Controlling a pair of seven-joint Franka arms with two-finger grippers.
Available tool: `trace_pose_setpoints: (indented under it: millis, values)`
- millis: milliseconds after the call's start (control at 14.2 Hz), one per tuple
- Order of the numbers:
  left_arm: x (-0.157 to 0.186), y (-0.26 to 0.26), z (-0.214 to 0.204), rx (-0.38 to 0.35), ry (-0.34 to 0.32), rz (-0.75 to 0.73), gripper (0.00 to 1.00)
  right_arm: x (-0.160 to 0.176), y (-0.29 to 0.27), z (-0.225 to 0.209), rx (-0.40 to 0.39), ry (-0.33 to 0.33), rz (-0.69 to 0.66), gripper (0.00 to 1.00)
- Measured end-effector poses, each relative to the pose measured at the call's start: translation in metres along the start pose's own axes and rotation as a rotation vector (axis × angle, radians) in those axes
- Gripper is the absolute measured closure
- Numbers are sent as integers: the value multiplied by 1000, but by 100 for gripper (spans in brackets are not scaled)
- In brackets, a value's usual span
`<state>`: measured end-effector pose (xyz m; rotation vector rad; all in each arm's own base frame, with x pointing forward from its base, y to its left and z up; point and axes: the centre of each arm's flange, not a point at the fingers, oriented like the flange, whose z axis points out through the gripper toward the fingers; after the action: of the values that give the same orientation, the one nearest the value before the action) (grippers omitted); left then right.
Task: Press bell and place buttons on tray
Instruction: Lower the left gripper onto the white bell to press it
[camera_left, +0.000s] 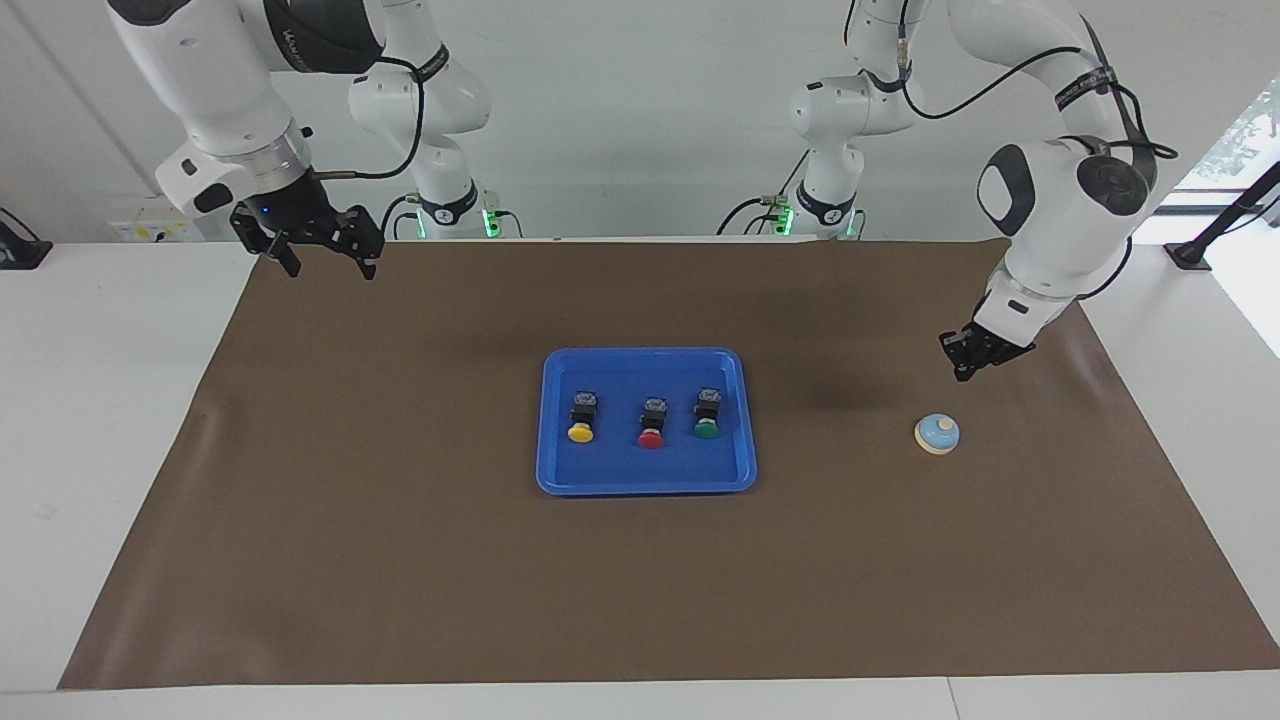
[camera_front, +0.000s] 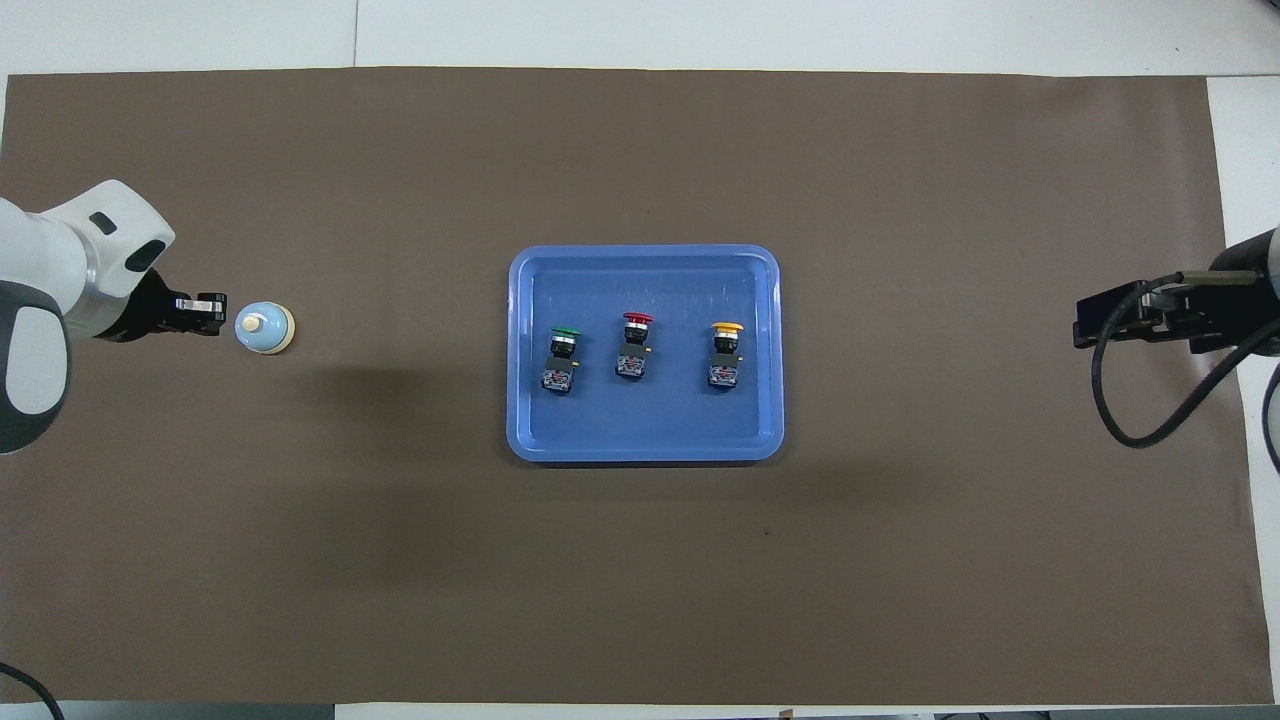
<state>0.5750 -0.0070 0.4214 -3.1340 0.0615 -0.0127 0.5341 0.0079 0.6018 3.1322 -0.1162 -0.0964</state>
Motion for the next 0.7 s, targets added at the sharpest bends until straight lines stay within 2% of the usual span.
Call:
trace_pose_setpoints:
  millis: [564,705]
  values:
    - [19,-14,62,-6,73,-28,99,0,0,0,0,0,0,0]
    - [18,-8,80,-10,60,-22,99,0,0,0,0,0,0,0]
